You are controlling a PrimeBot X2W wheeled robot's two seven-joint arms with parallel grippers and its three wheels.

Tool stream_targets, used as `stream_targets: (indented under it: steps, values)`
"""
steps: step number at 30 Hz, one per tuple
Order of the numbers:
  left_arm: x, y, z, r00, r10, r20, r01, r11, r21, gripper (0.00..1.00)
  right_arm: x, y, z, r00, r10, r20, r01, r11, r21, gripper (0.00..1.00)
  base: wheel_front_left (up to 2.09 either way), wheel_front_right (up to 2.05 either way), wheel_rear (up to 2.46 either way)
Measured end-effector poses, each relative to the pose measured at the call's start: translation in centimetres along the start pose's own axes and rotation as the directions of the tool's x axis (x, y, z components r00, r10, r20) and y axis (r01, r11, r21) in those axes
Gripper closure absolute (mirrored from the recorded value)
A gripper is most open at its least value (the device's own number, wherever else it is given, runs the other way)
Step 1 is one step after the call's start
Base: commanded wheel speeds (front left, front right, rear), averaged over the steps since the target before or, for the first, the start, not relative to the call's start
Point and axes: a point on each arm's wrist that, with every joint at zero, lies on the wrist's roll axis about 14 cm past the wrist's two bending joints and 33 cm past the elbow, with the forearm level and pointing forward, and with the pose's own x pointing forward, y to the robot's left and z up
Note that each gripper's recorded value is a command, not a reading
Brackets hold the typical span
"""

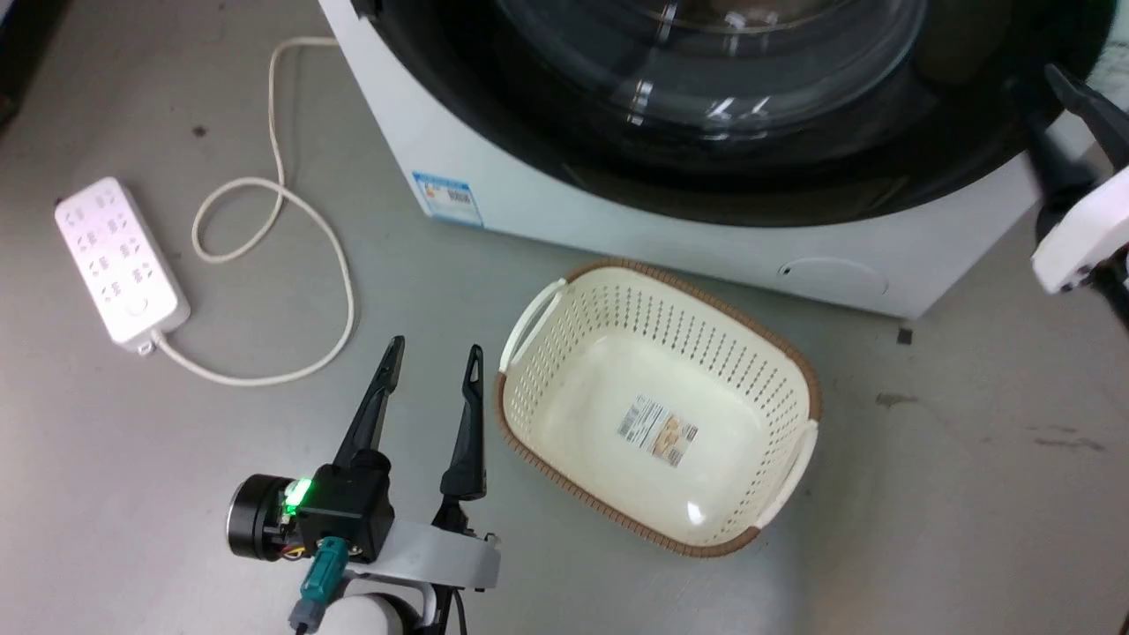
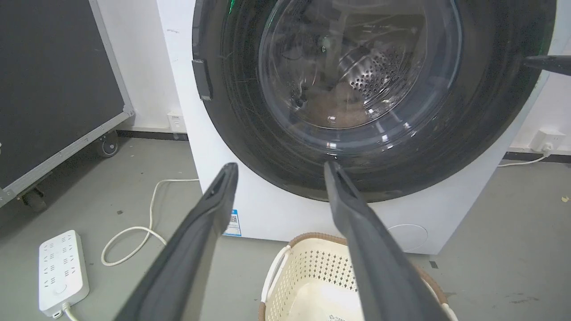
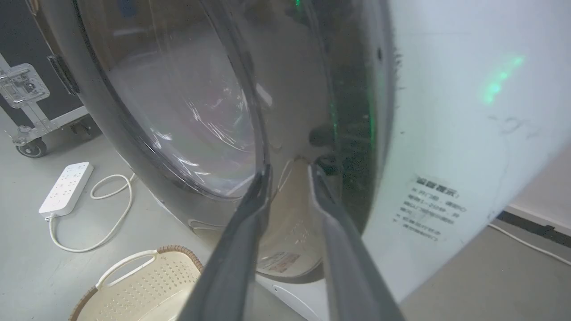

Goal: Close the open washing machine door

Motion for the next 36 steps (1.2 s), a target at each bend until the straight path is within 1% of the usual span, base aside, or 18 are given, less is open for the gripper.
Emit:
stream_targets:
  steps: [5,9,13,18,20,23,25,26,28,31,36]
  values:
    - [-0.5,0.1,1.4,0.999,-0.005,0.037,0.006,1.0,-0.006,0.0,-2.9,0.4,1.1,0.999,-0.016,0.037,0.015,1.0,0.015,0.0,0.0,0.0,0.0]
    - [-1.4,0.3,1.4,0.999,-0.006,0.032,0.006,1.0,-0.006,0.0,-6.0,0.9,3.4,0.991,-0.034,0.13,0.031,0.999,0.03,0.0,0.0,0.0,0.0]
    - [-2.0,0.0,2.0,0.999,-0.023,0.048,0.023,1.0,-0.015,0.0,-10.1,1.2,4.2,0.977,-0.083,0.197,0.078,0.996,0.036,0.0,0.0,0.0,0.0]
    - [-2.7,-0.8,2.9,0.996,-0.061,0.072,0.063,0.998,-0.027,0.0,-15.4,2.1,3.9,0.958,-0.143,0.25,0.148,0.989,0.002,0.0,0.0,0.0,0.0]
    - [-3.0,-1.1,3.0,0.994,-0.074,0.075,0.076,0.997,-0.033,0.0,-17.5,2.3,3.7,0.944,-0.189,0.269,0.19,0.982,0.024,0.0,0.0,0.0,0.0]
    - [-3.5,-1.5,2.8,0.993,-0.092,0.069,0.096,0.994,-0.055,0.0,-20.1,3.1,3.2,0.932,-0.229,0.28,0.234,0.972,0.017,0.0,0.0,0.0,0.0]
    - [-3.9,-1.7,2.6,0.993,-0.1,0.063,0.104,0.992,-0.064,0.0,-21.6,3.2,2.9,0.919,-0.275,0.281,0.275,0.961,0.04,0.0,0.0,0.0,0.0]
    - [-4.0,-1.8,2.8,0.992,-0.105,0.067,0.11,0.992,-0.065,0.0,-23.3,3.3,1.8,0.911,-0.32,0.261,0.317,0.947,0.053,0.0,0.0,0.0,0.0]
    - [-4.0,-1.9,2.9,0.991,-0.11,0.07,0.114,0.991,-0.065,0.0,-24.0,3.4,1.1,0.912,-0.331,0.241,0.333,0.942,0.036,0.0,0.0,0.0,0.0]
    - [-4.3,-2.0,2.6,0.991,-0.117,0.062,0.121,0.991,-0.063,0.0,-24.7,3.5,0.3,0.912,-0.346,0.219,0.346,0.937,0.038,0.0,0.0,0.0,0.0]
    - [-4.5,-2.1,2.2,0.991,-0.122,0.05,0.125,0.99,-0.063,0.0,-24.9,3.6,0.0,0.912,-0.351,0.212,0.35,0.936,0.044,0.0,0.0,0.0,0.0]
